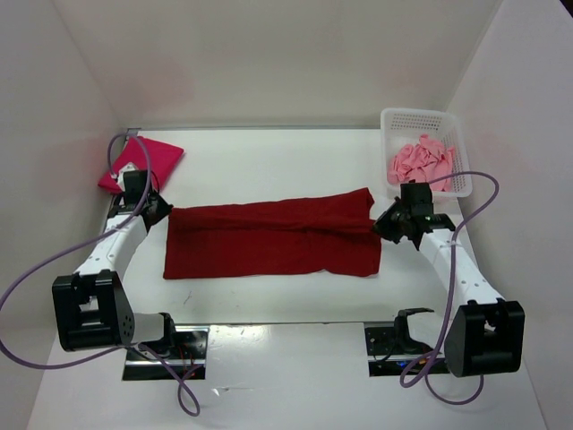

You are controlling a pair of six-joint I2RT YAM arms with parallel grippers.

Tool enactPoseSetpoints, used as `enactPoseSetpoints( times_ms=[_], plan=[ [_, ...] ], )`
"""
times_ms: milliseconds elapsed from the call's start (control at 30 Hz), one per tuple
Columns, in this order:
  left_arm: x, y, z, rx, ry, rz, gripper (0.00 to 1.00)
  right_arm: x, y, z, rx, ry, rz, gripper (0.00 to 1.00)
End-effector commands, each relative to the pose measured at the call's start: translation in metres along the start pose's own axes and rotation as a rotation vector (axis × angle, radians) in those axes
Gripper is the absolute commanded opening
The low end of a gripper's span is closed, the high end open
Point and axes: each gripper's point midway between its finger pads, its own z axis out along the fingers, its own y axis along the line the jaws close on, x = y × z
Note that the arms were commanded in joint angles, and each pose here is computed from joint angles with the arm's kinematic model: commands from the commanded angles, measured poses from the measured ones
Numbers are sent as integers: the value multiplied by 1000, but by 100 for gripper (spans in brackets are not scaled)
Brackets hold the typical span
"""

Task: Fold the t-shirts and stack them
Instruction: Fold the other side of the tshirt into a rectangle

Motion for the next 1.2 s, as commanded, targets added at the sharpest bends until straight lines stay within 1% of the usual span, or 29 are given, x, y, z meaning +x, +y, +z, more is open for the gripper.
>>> enactPoseSetpoints(
  times_ms=[0, 33, 133, 200, 267, 300, 333, 400, 467, 533, 567, 600, 633, 700, 733, 800, 867, 900, 933, 967, 1000, 1033, 1067, 1133, 1167],
  plan=[
    [-5, 7, -11, -25, -28, -14, 37, 2, 3, -8, -23, -3, 28, 5],
    [-11, 4, -14, -14, -44, -28, 39, 4, 1, -8, -23, -3, 28, 7],
    [-19, 4, -19, -26, -64, -40, 41, 4, 0, -14, -21, -13, 37, 9],
    [-29, -2, -22, -11, -87, -45, 43, 0, 4, -18, -36, -27, 35, 13],
    [-35, -11, -26, 23, -89, -48, 43, -4, 7, -22, -40, -45, 24, 17],
    [-38, -17, -25, 47, -91, -49, 43, -5, 8, -25, -40, -45, 12, 17],
    [-39, -29, -28, 104, -77, -49, 43, -5, 8, -27, -40, -45, 12, 20],
    [-33, -44, -28, 156, -63, -21, 40, -8, 11, -31, -55, -59, 1, 25],
    [-24, -60, -29, 205, -45, 30, 40, -13, 15, -38, -57, -77, 0, 29],
    [-17, -68, -27, 226, -42, 62, 38, -18, 17, -42, -63, -99, -27, 31],
    [-6, -75, -24, 236, -15, 84, 37, -25, 24, -42, -93, -128, -41, 31],
    [4, -76, -18, 230, 12, 113, 36, -18, 25, -32, -93, -77, -51, 26],
    [4, -84, -17, 244, 10, 131, 35, -20, 33, -29, -92, -62, -80, 18],
    [22, -92, -13, 255, 47, 173, 35, -2, 55, -16, -99, -7, -157, 0],
    [23, -93, -8, 247, 59, 176, 33, -3, 64, -5, -62, -17, -190, 0],
    [37, -91, -1, 235, 102, 190, 33, 15, 88, 2, -85, 10, -264, 0],
    [45, -88, 2, 232, 125, 203, 32, 17, 103, 18, -84, 18, -285, 0],
    [51, -86, 7, 227, 148, 216, 32, 16, 107, 25, -82, 19, -295, 1],
    [58, -81, 11, 215, 165, 220, 32, 10, 118, 29, -97, 7, -294, 7],
    [63, -78, 13, 202, 182, 224, 32, 14, 112, 47, -58, 37, -310, 10],
    [74, -74, 18, 194, 218, 229, 32, 13, 115, 55, -56, 39, -338, 12],
    [81, -73, 18, 199, 250, 231, 32, 6, 123, 61, -55, 28, -350, 17],
    [81, -73, 18, 199, 250, 231, 32, 12, 116, 80, -15, 60, -364, 20],
    [89, -73, 19, 207, 284, 233, 32, 13, 123, 93, -14, 68, -388, 27],
    [91, -71, 21, 202, 291, 234, 32, 13, 124, 100, -14, 69, -397, 29]
  ],
)
